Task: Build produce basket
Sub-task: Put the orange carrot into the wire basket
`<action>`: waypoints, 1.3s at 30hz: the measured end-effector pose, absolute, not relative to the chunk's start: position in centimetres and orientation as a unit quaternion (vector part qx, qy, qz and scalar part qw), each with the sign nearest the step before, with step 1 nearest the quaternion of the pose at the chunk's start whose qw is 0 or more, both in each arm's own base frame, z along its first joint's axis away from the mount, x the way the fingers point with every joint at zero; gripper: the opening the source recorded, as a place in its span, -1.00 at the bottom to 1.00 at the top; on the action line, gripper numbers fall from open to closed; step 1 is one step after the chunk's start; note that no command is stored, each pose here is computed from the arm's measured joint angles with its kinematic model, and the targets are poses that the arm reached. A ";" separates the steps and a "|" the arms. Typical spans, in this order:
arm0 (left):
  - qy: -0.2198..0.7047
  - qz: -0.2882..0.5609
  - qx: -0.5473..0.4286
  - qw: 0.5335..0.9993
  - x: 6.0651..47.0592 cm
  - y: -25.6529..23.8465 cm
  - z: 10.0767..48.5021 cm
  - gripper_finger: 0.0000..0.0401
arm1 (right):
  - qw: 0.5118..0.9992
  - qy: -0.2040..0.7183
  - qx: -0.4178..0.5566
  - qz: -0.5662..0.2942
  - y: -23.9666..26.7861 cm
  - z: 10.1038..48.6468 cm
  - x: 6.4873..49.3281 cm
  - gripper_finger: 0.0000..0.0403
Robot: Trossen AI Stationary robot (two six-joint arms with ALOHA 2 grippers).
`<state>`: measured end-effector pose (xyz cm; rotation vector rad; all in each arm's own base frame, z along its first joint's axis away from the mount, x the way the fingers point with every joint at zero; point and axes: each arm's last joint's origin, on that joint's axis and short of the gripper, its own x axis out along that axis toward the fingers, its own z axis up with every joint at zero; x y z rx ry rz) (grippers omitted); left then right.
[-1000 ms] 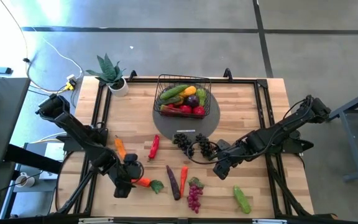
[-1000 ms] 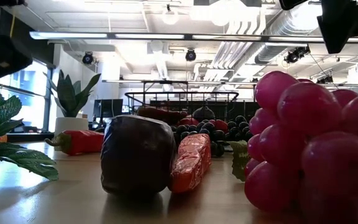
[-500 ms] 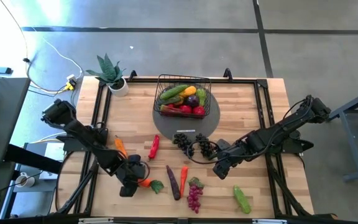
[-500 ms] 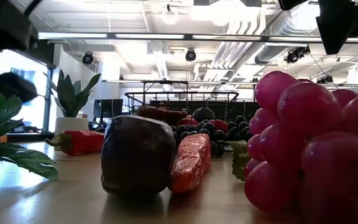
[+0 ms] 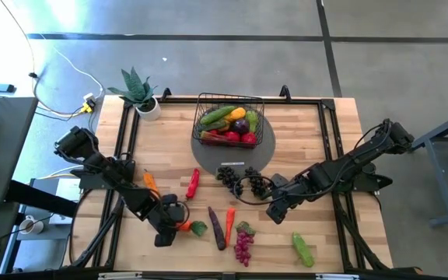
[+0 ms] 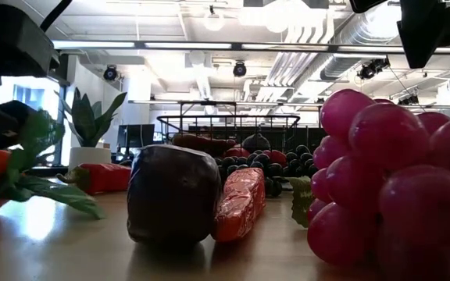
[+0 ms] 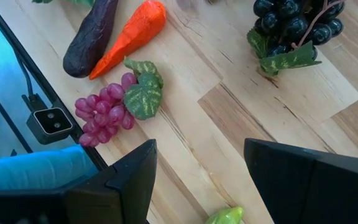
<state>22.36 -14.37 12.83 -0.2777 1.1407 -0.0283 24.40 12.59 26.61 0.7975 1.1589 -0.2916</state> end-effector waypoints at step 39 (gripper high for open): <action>0.121 0.242 -0.163 0.949 24.9 3.6 25.6 -0.52 | 0.781 0.488 0.345 -0.182 11.6 26.6 24.9 0.11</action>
